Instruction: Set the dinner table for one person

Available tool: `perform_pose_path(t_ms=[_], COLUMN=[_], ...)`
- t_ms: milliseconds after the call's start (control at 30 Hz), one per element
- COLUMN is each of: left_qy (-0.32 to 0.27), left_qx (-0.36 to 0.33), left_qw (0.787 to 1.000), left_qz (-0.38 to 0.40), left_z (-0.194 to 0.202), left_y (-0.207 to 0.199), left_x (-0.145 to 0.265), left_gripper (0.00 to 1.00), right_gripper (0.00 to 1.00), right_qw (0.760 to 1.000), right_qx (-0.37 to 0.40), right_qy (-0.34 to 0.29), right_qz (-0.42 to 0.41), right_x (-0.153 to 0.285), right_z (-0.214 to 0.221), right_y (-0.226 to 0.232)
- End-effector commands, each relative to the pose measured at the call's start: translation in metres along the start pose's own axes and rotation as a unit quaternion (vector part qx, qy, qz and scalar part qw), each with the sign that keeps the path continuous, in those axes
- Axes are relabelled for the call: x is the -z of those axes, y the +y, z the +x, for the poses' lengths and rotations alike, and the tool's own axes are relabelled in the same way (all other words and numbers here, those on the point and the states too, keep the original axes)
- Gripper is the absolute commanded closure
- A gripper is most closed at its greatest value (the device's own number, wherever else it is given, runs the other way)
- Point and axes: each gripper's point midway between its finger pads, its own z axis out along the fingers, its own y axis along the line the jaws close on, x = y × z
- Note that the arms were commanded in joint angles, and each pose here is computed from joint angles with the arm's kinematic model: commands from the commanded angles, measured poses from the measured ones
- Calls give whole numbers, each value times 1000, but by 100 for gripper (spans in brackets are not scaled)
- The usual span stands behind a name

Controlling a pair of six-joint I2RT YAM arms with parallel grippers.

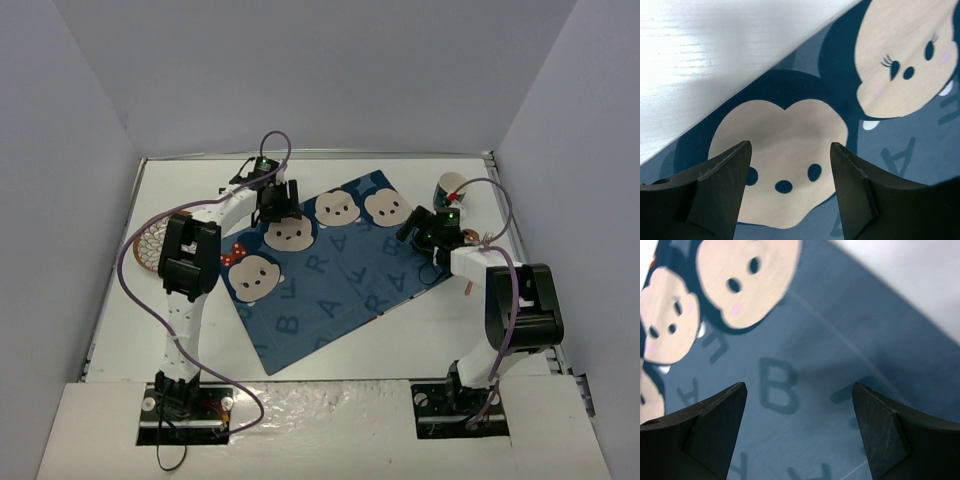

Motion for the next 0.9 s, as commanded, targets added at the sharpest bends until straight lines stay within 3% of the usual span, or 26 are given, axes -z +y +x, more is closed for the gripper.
perform_pose_path(t_ms=[0, 300, 433, 633, 867], left_qy=[-19, -11, -12, -41, -125], left_qx=[2, 20, 18, 2, -8], left_qw=[1000, 1000, 1000, 999, 992], left_qz=[-4, -18, -14, 15, 22], left_z=[-16, -11, -14, -39, -90], left_y=[8, 25, 24, 3, -25], left_x=[0, -8, -8, 10, 93], left_gripper=[40, 41, 41, 33, 12], right_gripper=[18, 18, 18, 18, 12], right_qw=[998, 993, 993, 996, 989], right_qx=[-35, -73, -73, -40, 32], right_qy=[-44, -36, -40, -80, -143], right_qz=[16, 83, 81, 27, -31], right_x=[-2, -5, -5, 8, 58], right_z=[-20, -10, -14, -56, -108], right_y=[-24, -81, -83, -41, 36])
